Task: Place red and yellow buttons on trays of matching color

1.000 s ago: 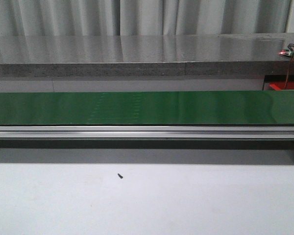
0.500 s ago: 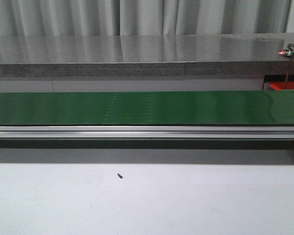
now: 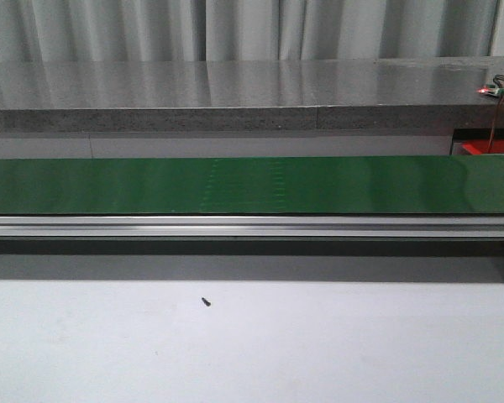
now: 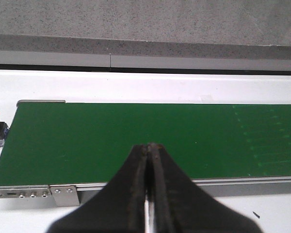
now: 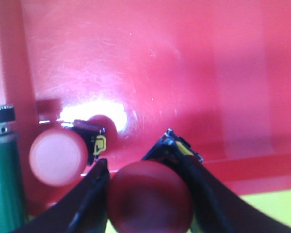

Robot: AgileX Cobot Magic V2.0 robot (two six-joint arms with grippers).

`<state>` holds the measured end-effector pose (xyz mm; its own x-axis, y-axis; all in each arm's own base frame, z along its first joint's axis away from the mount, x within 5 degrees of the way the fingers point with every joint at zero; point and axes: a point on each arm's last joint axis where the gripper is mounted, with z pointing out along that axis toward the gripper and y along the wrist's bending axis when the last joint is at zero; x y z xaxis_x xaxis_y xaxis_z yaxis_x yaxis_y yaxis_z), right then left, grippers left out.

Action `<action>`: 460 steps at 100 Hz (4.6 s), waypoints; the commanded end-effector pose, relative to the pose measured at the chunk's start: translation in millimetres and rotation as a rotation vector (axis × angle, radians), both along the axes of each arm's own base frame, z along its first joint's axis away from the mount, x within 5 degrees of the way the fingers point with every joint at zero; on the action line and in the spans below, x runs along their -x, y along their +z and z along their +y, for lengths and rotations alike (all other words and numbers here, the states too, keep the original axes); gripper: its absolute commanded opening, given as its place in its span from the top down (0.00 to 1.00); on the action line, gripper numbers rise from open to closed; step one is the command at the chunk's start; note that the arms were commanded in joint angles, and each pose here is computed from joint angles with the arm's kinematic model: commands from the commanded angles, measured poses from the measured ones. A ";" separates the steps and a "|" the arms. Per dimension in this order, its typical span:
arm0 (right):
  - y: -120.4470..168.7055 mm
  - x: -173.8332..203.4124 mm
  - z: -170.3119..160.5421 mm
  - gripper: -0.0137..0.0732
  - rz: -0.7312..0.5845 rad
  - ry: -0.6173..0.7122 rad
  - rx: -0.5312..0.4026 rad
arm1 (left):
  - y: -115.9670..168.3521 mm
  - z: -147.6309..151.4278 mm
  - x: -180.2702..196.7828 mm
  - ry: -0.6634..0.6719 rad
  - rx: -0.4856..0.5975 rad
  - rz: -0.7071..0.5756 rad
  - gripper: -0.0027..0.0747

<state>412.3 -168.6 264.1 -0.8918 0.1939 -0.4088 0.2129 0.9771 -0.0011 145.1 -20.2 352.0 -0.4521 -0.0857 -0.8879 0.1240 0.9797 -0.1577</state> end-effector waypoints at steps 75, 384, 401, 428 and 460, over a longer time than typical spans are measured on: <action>-17.1 -19.3 -9.8 0.45 -0.080 -0.024 0.012 | 18.5 -0.3 -1.7 0.013 0.026 -0.130 0.99; 83.5 296.2 172.0 0.92 -0.804 0.268 0.071 | 35.2 14.4 0.9 0.106 0.001 -0.149 0.99; 83.5 296.2 172.0 0.92 -0.804 0.268 0.071 | 52.2 33.8 3.6 0.227 -0.083 -0.165 0.99; 83.5 296.2 172.0 0.92 -0.804 0.268 0.071 | 61.1 46.0 -15.0 0.296 -0.083 -0.145 0.99; 83.5 296.2 172.0 0.92 -0.804 0.268 0.071 | 47.3 86.3 -54.6 0.449 -0.036 0.011 0.91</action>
